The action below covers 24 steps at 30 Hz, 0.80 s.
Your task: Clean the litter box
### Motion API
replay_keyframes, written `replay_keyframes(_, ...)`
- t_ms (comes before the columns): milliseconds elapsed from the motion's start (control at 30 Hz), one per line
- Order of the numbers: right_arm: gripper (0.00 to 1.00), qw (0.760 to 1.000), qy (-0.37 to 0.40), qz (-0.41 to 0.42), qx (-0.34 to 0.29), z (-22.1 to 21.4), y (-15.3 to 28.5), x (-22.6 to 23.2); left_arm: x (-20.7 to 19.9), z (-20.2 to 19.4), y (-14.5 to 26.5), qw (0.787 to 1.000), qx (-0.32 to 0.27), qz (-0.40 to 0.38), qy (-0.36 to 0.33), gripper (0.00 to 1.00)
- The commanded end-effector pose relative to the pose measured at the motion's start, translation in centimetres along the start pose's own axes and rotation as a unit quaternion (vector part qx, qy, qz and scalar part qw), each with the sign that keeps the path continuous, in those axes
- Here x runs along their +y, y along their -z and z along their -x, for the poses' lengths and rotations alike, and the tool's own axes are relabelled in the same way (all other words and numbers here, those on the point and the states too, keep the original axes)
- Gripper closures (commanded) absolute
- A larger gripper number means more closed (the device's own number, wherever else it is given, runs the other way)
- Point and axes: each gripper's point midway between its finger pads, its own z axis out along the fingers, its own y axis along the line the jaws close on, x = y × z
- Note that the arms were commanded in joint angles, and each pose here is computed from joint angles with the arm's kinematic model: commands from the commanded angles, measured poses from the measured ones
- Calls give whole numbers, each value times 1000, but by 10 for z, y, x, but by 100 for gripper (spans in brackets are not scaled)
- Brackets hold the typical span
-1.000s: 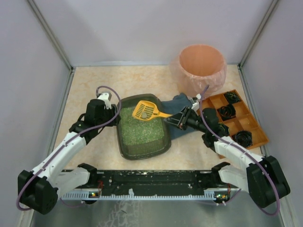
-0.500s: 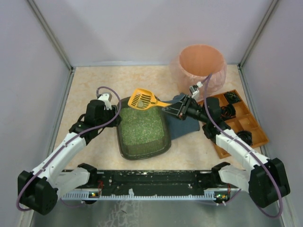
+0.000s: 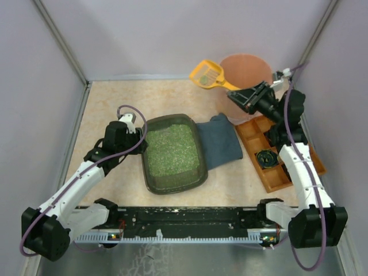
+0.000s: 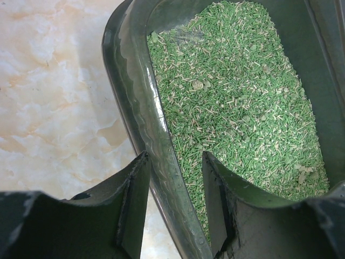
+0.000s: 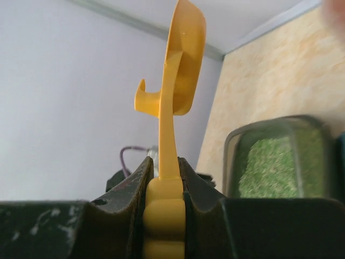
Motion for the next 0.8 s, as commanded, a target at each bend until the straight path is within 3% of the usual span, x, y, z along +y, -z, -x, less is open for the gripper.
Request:
replay_keyframes(0, 100, 997, 37, -34, -61, 49, 22, 9, -5, 1, 2, 1000, 1, -8, 2, 51)
replay_keyframes(133, 100, 982, 83, -126, -113, 86, 40, -13, -5, 2, 3, 1000, -2, -10, 2, 50)
replay_keyframes(367, 100, 929, 165, -297, -146, 122, 66, -58, -8, 2, 3, 1000, -2, -16, 2, 50)
replay_keyframes(533, 100, 903, 209, -357, -115, 133, 59, -78, -8, 3, 4, 1000, -2, -18, 2, 50)
replay_keyframes(767, 100, 845, 318, -424, -73, 135, 33, -65, -8, 2, 4, 1000, -1, -17, 2, 50)
